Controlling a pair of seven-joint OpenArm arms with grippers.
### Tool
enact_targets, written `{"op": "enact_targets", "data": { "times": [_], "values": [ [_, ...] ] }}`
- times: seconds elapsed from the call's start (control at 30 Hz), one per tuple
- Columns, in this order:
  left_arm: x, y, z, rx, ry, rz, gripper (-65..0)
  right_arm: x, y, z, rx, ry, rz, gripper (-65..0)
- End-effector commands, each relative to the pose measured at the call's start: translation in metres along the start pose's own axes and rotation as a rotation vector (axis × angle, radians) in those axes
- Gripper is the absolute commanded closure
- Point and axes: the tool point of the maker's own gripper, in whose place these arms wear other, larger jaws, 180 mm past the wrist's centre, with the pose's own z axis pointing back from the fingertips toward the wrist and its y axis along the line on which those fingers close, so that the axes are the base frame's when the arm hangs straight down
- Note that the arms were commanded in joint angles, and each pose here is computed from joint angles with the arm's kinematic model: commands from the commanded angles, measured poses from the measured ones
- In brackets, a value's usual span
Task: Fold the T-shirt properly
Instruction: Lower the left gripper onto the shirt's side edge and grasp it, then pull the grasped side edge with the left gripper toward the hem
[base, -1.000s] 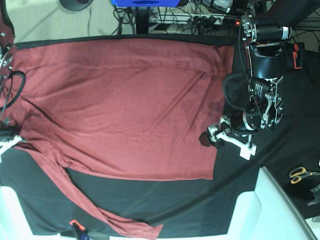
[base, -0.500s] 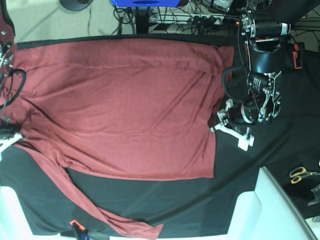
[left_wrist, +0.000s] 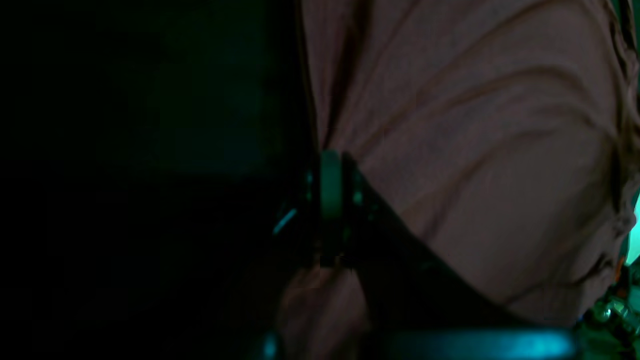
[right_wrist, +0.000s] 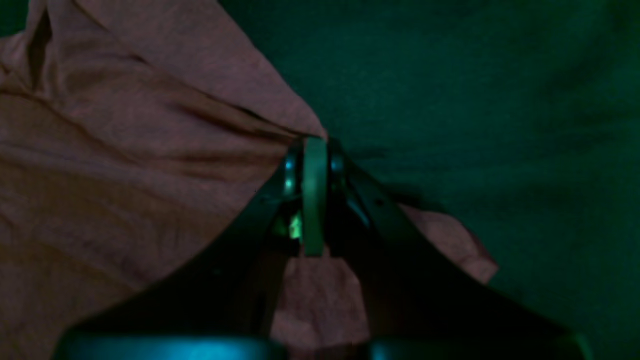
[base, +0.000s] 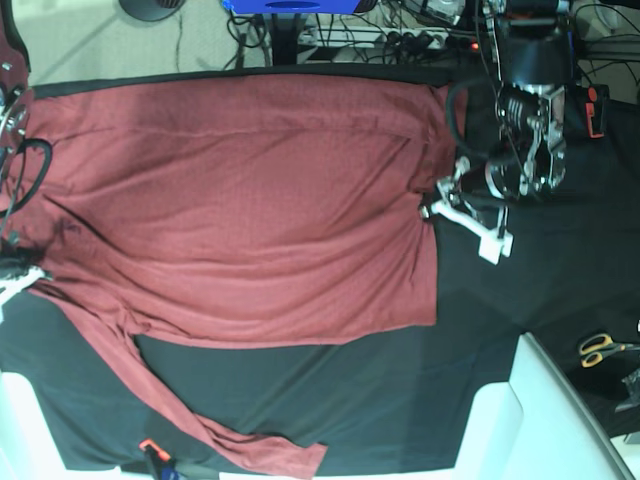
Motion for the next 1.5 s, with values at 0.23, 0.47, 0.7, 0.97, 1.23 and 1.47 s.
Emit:
{"op": "enact_targets", "data": {
  "times": [0.23,0.47,0.7,0.97,1.23,1.47],
  "values": [
    [0.000,0.007,0.020,0.078,-0.032,0.014,0.0,0.028,-0.010,0.007,-0.015,-0.067,0.002,0.0],
    [0.011,0.006,0.025,0.079,-0.041,-0.007,0.0,0.026,-0.009,0.006,-0.013,-0.063,0.002,0.0],
    [0.039,0.012,0.058,0.095,-0.103,0.018,-38.3,0.026,-0.009,0.006,-0.013,-0.063,0.002,0.0],
    [0.096,0.021,0.090,0.115,-0.236,0.048,-47.2,0.026,-0.007,0.005,-0.009,-0.063,0.001,0.0],
    [0.131,0.032,0.039,0.158,-0.169,0.126,-47.2,0.025,-0.005,0.005,-0.007,-0.060,0.002,0.0],
    [0.133,0.022,-0.009,0.187,-0.102,0.083,-47.2,0.026,-0.009,0.006,-0.013,-0.061,0.003,0.0]
  ]
}}
